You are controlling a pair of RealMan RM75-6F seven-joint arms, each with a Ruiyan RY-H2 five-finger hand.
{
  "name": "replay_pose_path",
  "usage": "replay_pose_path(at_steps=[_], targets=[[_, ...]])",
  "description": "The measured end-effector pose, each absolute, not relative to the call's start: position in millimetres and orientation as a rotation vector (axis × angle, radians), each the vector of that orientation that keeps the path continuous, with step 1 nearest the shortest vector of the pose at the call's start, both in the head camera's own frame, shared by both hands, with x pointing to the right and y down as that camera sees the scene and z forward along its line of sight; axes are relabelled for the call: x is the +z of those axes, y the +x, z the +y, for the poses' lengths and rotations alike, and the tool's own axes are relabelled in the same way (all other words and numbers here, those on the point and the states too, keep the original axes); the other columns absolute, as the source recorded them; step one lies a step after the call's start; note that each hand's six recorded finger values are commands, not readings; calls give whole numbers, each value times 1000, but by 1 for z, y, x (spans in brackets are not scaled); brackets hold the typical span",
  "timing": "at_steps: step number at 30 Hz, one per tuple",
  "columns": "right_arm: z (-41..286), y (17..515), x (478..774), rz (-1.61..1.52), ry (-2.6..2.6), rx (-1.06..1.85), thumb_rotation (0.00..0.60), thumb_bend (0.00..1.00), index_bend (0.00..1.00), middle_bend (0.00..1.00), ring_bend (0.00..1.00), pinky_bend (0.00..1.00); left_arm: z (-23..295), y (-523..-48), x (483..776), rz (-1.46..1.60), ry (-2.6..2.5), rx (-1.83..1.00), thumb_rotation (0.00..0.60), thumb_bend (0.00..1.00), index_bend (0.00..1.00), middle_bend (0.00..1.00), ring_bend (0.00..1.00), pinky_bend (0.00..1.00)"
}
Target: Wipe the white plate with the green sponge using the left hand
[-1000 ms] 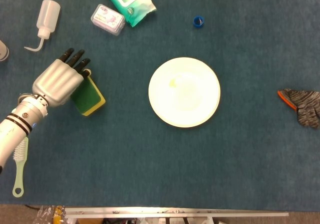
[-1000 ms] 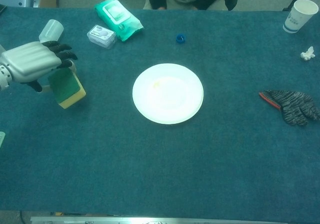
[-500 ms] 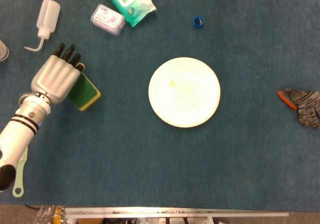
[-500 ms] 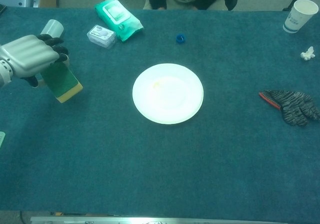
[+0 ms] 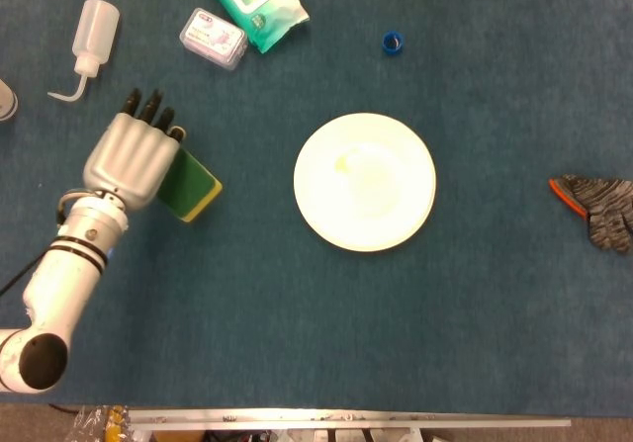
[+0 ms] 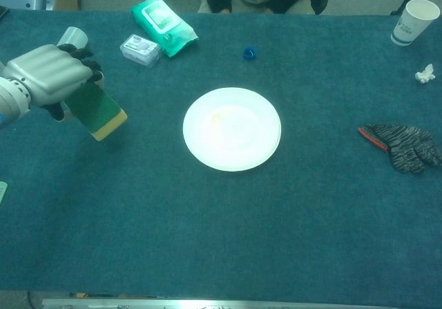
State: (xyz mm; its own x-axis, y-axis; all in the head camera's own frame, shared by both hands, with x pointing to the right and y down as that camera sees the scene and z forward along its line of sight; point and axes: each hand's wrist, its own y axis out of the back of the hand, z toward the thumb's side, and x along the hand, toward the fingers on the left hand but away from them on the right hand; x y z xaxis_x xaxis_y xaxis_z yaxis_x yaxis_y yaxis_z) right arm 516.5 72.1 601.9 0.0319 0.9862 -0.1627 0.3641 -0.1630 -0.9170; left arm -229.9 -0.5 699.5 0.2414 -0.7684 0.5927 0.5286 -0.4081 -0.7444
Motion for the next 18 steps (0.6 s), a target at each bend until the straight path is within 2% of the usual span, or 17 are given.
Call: replay_pose_path(at_steps=[18], targets=[[70,523,607,-1403,-1622,1143,600,388,389,394,243,450,-12,-163,711,241,-1394,-1462,600,325,517,160,6,73]])
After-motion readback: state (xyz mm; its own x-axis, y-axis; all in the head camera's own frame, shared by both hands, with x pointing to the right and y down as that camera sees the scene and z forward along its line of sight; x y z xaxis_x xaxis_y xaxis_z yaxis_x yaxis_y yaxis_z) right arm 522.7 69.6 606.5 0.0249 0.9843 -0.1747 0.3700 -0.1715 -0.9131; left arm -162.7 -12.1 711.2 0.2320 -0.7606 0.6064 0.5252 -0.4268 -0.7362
